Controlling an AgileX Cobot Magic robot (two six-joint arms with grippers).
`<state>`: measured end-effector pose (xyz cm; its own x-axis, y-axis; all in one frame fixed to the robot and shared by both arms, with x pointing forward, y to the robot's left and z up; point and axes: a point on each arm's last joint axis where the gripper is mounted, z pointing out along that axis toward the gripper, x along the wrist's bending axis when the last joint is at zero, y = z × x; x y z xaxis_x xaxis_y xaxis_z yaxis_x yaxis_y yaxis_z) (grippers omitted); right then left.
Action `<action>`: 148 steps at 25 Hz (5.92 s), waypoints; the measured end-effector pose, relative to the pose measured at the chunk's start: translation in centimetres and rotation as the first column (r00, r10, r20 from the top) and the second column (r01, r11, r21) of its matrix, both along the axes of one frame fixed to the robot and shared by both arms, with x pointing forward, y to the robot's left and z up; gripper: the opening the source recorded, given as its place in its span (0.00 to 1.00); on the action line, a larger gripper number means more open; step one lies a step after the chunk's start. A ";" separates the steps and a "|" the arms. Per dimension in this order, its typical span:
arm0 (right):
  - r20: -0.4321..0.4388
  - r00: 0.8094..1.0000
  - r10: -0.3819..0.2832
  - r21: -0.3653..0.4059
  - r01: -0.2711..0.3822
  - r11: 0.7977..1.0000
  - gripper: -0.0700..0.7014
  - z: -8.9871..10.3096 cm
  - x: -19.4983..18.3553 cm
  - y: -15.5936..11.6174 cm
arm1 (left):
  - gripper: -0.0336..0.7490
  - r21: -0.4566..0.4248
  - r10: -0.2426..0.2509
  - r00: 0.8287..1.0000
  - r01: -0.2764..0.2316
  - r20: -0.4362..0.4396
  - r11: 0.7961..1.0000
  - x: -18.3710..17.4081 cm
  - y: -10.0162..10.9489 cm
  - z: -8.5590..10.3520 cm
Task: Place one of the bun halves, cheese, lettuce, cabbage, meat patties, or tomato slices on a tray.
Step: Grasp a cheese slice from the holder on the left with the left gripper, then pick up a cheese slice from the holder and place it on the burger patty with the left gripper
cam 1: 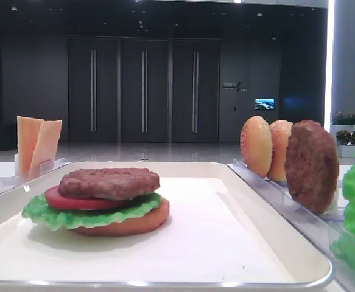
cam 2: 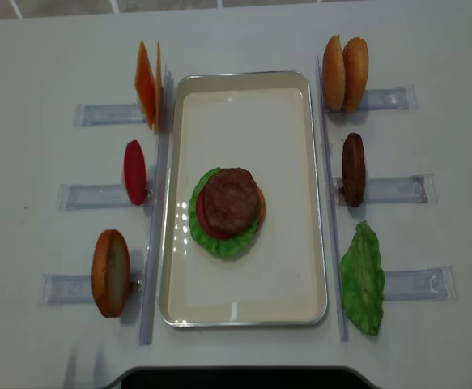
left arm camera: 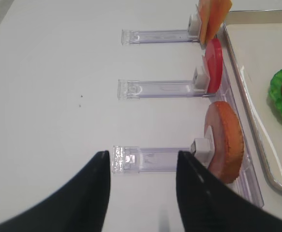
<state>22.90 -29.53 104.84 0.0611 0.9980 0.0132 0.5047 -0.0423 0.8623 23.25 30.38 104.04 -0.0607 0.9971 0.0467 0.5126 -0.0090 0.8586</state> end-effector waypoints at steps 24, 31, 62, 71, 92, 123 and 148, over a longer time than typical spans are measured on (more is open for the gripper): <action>0.000 1.000 0.000 0.000 0.000 1.000 0.47 0.0 0.0 0.0 | 0.48 0.000 0.000 1.000 0.000 0.000 1.000 0.0 0.0 0.0; 0.000 1.000 0.000 0.000 0.000 1.000 0.47 0.0 0.0 0.0 | 0.48 0.000 0.000 1.000 0.000 0.000 1.000 0.0 0.0 0.0; 0.000 1.000 0.000 0.000 0.000 1.000 0.47 0.0 0.0 0.0 | 0.48 -0.058 0.006 0.795 -0.051 -0.606 0.997 27.9 1.4 0.9; 0.000 1.000 0.000 0.000 0.000 1.000 0.47 0.0 0.0 0.0 | 0.48 -0.085 -0.016 0.783 -0.048 -0.622 0.995 40.0 1.8 -0.3; 0.000 1.000 0.000 0.000 0.000 1.000 0.47 0.0 0.0 0.0 | 0.48 -0.171 -0.098 0.737 -0.024 -0.669 0.985 41.2 -10.4 0.3; 0.000 1.000 0.000 0.000 0.000 1.000 0.47 0.0 0.0 0.0 | 0.08 -0.131 -0.077 0.757 -0.011 -0.649 0.991 44.2 -11.2 -3.8; 0.000 1.000 0.000 0.001 0.000 1.000 0.47 0.0 0.0 0.0 | 0.07 -0.298 -0.184 0.750 -0.018 -0.636 0.954 30.2 -13.1 2.3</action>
